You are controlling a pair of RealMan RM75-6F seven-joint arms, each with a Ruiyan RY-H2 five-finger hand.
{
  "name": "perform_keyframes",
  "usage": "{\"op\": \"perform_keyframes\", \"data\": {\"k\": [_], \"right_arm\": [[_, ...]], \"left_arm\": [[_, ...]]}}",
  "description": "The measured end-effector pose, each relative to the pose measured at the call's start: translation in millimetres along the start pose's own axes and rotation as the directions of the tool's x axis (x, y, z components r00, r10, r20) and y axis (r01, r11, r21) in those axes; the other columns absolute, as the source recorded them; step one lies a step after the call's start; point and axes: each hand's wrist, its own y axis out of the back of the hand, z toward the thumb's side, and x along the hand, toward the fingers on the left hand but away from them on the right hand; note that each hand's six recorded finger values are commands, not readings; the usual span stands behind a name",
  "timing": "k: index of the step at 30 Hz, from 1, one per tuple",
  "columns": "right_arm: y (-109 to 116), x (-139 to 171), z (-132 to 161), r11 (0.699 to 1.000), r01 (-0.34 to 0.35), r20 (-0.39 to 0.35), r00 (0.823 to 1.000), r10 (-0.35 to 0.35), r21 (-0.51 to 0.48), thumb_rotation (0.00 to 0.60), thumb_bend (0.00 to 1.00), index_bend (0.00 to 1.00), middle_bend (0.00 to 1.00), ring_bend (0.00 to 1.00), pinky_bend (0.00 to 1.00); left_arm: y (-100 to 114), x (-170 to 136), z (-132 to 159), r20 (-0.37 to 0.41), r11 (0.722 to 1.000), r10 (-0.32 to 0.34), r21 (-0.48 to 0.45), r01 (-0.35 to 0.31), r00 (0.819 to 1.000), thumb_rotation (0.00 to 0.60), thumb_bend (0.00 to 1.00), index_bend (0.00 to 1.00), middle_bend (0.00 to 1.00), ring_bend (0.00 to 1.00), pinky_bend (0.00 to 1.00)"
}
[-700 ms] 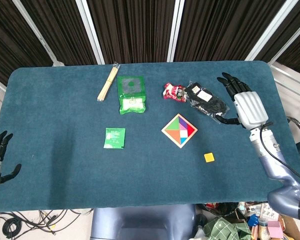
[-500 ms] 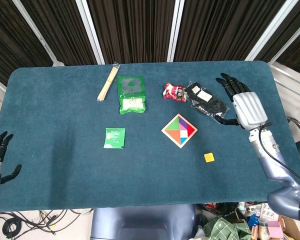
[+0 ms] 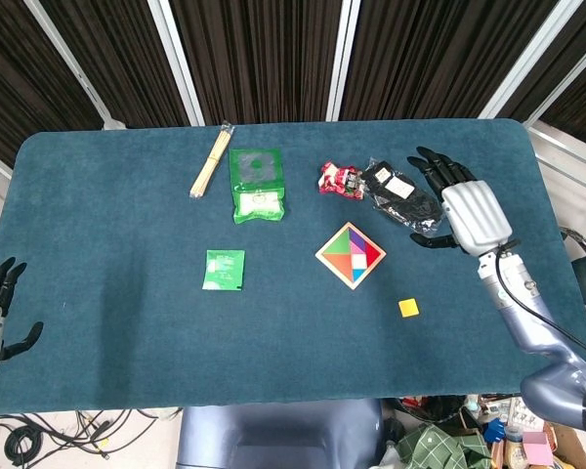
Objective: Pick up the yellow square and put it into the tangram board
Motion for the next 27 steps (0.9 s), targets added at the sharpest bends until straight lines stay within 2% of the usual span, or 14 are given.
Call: {"op": "perform_keyframes", "data": {"k": [15,18,21,27], "right_arm": [[-7.0,6.2,0.3,0.999,-0.029,-0.020,0.999,0.030,0.028,0.600,0.02,0.10,0.03,0.06,0.15],[-15.8,11.4,-0.8,0.996,-0.073,-0.030,0.997,0.075,0.056,0.600,0.02,0.10,0.05,0.06,0.15],[-28.6,21.8,-4.6,0.982,-0.143,-0.045,0.988,0.149,0.121,0.600,0.02,0.10,0.08,0.06,0.15],[-64.3,58.9,-23.3,0.921,-0.297,-0.045,0.947,0.318,0.252,0.600,0.04,0.10,0.13,0.06,0.15]], "left_arm": [[-0.2,-0.5,-1.5,-0.018,1.000,-0.006,-0.005,0.006,1.000,0.600,0.30,0.00,0.00,0.00,0.00],[-0.4,-1.2,-2.0,-0.021,1.000,-0.009,-0.006,0.009,1.000,0.600,0.30,0.00,0.00,0.00,0.00],[-1.0,-1.6,-2.7,-0.025,1.000,-0.016,-0.008,0.016,1.000,0.600,0.30,0.00,0.00,0.00,0.00],[-1.9,-2.0,-2.8,-0.031,1.000,-0.023,-0.002,0.023,0.999,0.600,0.30,0.00,0.00,0.00,0.00]]}}
